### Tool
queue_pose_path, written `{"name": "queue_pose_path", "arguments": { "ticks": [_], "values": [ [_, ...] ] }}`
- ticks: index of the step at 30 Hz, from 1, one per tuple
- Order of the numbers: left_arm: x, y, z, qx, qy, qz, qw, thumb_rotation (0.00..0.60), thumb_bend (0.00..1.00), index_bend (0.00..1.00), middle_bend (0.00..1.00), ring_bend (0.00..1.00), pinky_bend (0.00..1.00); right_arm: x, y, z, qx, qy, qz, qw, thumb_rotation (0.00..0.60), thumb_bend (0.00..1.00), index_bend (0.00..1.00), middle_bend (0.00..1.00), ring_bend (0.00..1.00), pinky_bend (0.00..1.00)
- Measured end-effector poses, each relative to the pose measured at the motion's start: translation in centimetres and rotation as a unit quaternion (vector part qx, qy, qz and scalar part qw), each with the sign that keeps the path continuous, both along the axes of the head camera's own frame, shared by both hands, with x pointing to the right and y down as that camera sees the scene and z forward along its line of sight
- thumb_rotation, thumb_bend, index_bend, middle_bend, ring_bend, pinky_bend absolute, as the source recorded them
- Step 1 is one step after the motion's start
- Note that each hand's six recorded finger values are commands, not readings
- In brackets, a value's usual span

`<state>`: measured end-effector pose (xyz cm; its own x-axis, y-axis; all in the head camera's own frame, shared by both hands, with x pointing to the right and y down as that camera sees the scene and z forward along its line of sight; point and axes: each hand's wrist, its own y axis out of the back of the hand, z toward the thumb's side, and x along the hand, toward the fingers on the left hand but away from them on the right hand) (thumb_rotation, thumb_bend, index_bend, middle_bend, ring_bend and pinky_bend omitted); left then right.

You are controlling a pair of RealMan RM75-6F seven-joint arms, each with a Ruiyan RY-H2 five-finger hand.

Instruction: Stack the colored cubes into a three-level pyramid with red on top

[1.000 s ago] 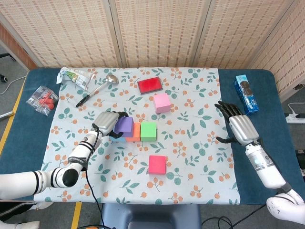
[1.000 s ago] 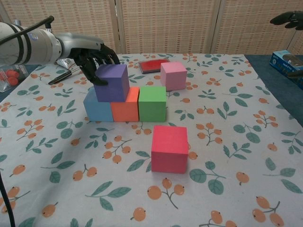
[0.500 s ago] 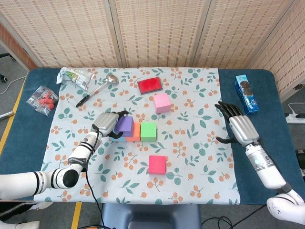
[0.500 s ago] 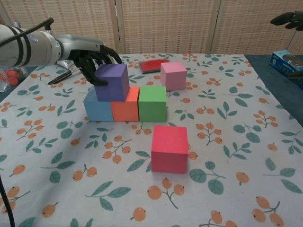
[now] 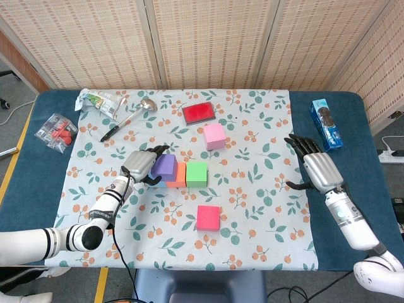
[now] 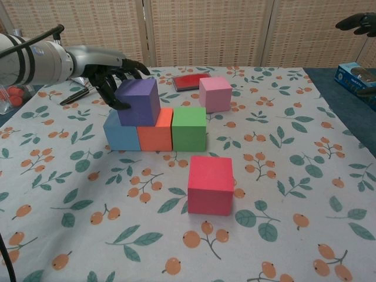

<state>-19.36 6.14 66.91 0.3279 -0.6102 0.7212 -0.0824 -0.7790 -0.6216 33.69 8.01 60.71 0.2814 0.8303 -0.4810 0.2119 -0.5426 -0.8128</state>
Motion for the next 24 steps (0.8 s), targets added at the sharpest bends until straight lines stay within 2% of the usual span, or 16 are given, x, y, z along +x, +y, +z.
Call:
{"name": "queue_pose_path", "arguments": {
  "ticks": [5, 15, 24],
  "values": [
    [-0.1, 0.2, -0.2, 0.0, 0.002, 0.0, 1.0, 0.6, 0.37, 0.0, 0.0, 0.03, 0.23, 0.0, 0.1, -0.1, 0.0, -0.001, -0.001, 1.0, 0.6, 0.0, 0.0, 0.0, 0.0, 0.0],
    [-0.4, 0.7, -1.2, 0.001, 0.01, -0.003, 0.9999, 0.6, 0.37, 0.0, 0.0, 0.0, 0.21, 0.3, 0.2, -0.2, -0.002, -0.004, 0.004, 1.0, 0.6, 0.0, 0.0, 0.0, 0.0, 0.0],
    [-4.3, 1.6, -3.1, 0.037, 0.014, -0.036, 0.9986, 0.6, 0.37, 0.0, 0.0, 0.0, 0.18, 0.3, 0.9, 0.2, -0.027, -0.013, 0.0, 0.9996, 0.6, 0.0, 0.0, 0.0, 0.0, 0.0]
  ]
}}
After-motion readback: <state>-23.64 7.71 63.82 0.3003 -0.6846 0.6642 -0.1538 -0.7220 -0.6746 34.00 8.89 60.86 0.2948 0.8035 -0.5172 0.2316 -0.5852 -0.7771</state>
